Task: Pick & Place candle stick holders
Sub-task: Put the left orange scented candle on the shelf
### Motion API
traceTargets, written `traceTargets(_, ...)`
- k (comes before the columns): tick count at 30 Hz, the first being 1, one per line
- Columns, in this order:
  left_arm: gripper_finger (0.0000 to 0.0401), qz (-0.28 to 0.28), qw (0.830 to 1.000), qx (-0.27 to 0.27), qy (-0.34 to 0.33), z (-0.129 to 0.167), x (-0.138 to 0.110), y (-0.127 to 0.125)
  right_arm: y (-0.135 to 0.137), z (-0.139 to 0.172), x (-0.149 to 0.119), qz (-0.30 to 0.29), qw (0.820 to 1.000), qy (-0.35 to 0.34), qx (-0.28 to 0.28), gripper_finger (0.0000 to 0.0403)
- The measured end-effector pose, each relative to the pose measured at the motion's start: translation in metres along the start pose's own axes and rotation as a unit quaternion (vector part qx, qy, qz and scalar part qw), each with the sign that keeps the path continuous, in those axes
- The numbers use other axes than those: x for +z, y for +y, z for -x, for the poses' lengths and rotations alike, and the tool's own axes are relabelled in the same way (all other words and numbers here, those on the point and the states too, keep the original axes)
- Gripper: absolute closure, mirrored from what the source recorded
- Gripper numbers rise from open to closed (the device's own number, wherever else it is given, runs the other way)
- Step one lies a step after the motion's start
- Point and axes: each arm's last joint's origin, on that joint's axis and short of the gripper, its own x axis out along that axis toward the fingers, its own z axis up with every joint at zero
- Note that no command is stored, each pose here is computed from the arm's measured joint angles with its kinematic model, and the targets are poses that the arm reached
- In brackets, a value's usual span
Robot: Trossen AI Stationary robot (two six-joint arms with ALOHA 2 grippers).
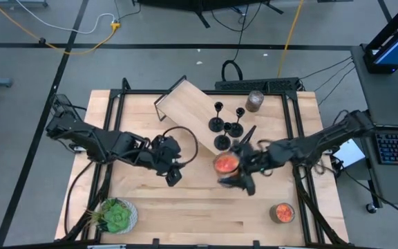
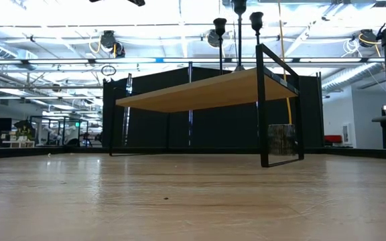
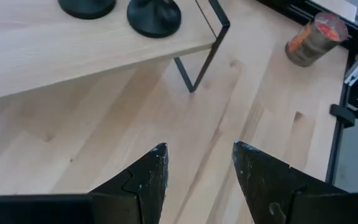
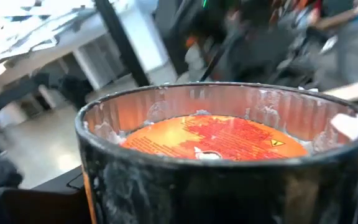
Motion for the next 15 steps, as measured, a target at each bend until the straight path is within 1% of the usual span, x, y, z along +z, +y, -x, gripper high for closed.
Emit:
traceTargets(3, 0.0213, 0.000, 1.000, 0.003, -0.004, -0.004, -0.004, -0.001, -0.005, 0.018, 0.018, 0.024, 0.999, -0.029, -0.025, 0.0069)
traceTargets(6, 0.0213, 0.018, 1.000, 0.008, -0.008, -0.015, -0.008, 0.003, -0.013, 0.037, 0.038, 0.053, 0.996, -0.061, -0.042, 0.0069)
traceTargets(9, 0.0213, 0.033, 0.999, -0.002, -0.015, -0.026, -0.009, 0.007, -0.024, 0.059, 0.057, 0.083, 0.990, -0.092, -0.069, 0.0069)
traceTargets(12, 0.0213, 0.046, 0.998, -0.017, -0.032, -0.038, -0.007, 0.012, -0.037, 0.081, 0.072, 0.113, 0.981, -0.111, -0.112, 0.0069)
traceTargets(15, 0.0213, 0.070, 0.996, -0.015, -0.050, -0.047, 0.000, 0.022, -0.051, 0.101, 0.084, 0.139, 0.969, -0.127, -0.162, 0.0069)
